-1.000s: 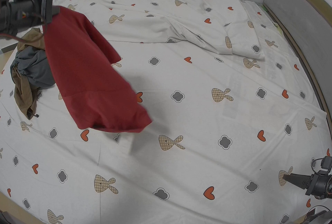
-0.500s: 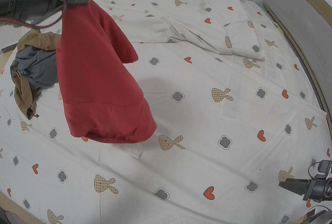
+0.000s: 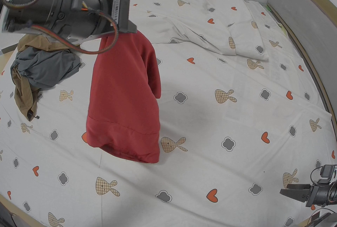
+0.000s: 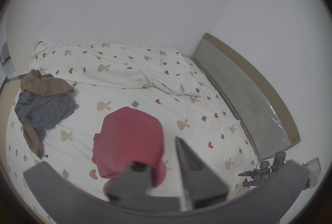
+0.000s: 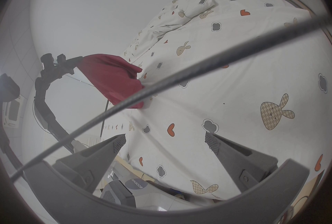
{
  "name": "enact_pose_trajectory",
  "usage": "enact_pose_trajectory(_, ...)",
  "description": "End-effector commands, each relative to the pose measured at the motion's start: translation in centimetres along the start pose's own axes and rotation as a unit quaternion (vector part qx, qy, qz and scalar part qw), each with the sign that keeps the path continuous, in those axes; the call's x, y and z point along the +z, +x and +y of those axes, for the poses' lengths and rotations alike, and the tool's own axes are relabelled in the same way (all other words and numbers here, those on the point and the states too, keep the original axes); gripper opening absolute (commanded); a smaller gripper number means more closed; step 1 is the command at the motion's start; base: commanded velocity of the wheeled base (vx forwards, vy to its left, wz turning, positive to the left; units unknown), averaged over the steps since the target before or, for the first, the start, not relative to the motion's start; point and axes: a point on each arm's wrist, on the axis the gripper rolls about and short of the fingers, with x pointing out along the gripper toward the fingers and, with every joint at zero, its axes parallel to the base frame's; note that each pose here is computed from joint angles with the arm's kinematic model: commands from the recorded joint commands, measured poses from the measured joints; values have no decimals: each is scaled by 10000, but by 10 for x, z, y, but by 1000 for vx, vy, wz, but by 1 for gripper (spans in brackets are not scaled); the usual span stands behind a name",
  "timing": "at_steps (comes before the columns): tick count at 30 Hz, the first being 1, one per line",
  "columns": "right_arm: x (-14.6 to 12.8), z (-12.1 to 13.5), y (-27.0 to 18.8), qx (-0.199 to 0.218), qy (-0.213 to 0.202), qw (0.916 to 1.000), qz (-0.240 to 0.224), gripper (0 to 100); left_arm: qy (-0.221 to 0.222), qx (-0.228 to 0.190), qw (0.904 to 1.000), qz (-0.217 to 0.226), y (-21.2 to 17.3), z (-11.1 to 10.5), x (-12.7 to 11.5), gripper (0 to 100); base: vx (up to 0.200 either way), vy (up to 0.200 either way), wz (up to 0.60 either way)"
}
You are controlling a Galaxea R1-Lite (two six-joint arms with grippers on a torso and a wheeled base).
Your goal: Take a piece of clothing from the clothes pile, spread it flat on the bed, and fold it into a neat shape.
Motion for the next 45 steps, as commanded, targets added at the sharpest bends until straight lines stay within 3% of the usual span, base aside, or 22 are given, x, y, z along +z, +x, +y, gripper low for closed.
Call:
enact_pose_trajectory(1, -1, 0, 2, 39, 18, 9999, 96, 100, 38, 27, 9998, 212, 25, -5, -5, 100, 0, 0, 0)
enact_pose_trajectory(9, -7, 2, 4, 247, -105, 9990, 349, 100, -706, -16, 9973, 192, 23, -3, -3, 100, 0, 0, 0)
enact_pose_trajectory(12, -7, 8, 6, 543, -318, 9964, 565, 100, -1268, -1063, 9860, 215, -12, 5, 7, 100, 0, 0, 0)
enact_pose_trajectory(14, -6, 12, 7, 703, -444, 9944, 654, 100, -1361, -2044, 9688, 321, -38, 13, 13, 100, 0, 0, 0)
enact_pose_trajectory(15, -6, 12, 7, 703, -444, 9944, 654, 100, -1361, -2044, 9688, 321, -38, 13, 13, 100, 0, 0, 0)
enact_pose_trajectory(16, -2, 15, 9, 789, -518, 9931, 699, 100, -1311, -2540, 9577, 321, -52, 23, 17, 100, 0, 0, 0)
enact_pose_trajectory(17, 2, 16, 11, 813, -551, 9927, 705, 100, -1282, -2579, 9573, 261, -57, 27, 19, 100, 0, 0, 0)
enact_pose_trajectory(19, 11, 19, 16, 764, -578, 9928, 718, 100, -1211, -2416, 9626, 184, -58, 33, 18, 100, 0, 0, 0)
enact_pose_trajectory(20, 22, 20, 23, 569, -579, 9942, 711, 100, -1190, -2127, 9696, 209, -55, 38, 14, 100, 0, 0, 0)
enact_pose_trajectory(22, 44, 20, 48, -100, -624, 9950, 775, 100, -1172, -1136, 9862, 267, -47, 50, 0, 100, 0, 0, 0)
enact_pose_trajectory(23, 49, 21, 56, -291, -670, 9941, 805, 100, -1151, -825, 9894, 306, -43, 53, -5, 100, 0, 0, 0)
enact_pose_trajectory(24, 58, 24, 74, -688, -834, 9906, 837, 100, -1055, -123, 9935, 413, -34, 59, -17, 100, 0, 0, 0)
enact_pose_trajectory(27, 66, 46, 114, -1171, -1380, 9798, 853, 100, -936, 1232, 9854, 706, -19, 72, -44, 100, 0, 0, 0)
enact_pose_trajectory(28, 68, 57, 125, -1187, -1572, 9770, 812, 100, -922, 1450, 9817, 817, -16, 75, -52, 100, 0, 0, 0)
enact_pose_trajectory(32, 75, 100, 172, -1051, -2058, 9705, 685, 100, -1093, 1699, 9730, 1118, -19, 89, -76, 100, 0, 0, 0)
enact_pose_trajectory(33, 75, 100, 172, -1051, -2058, 9705, 685, 100, -1093, 1699, 9730, 1118, -19, 89, -76, 100, 0, 0, 0)
enact_pose_trajectory(34, 74, 115, 197, -1118, -2221, 9663, 662, 100, -1203, 1763, 9692, 1231, -13, 99, -91, 100, 0, 0, 0)
enact_pose_trajectory(37, 71, 125, 222, -1269, -2338, 9611, 741, 100, -1367, 1820, 9656, 1259, -9, 112, -106, 100, 0, 0, 0)
enact_pose_trajectory(40, 68, 134, 243, -1228, -2416, 9591, 819, 100, -1582, 1504, 9660, 1383, 2, 132, -134, 100, 0, 0, 0)
enact_pose_trajectory(45, 76, 148, 245, -1083, -2451, 9614, 629, 100, -1524, 1186, 9708, 1425, 15, 168, -164, 100, 0, 0, 0)
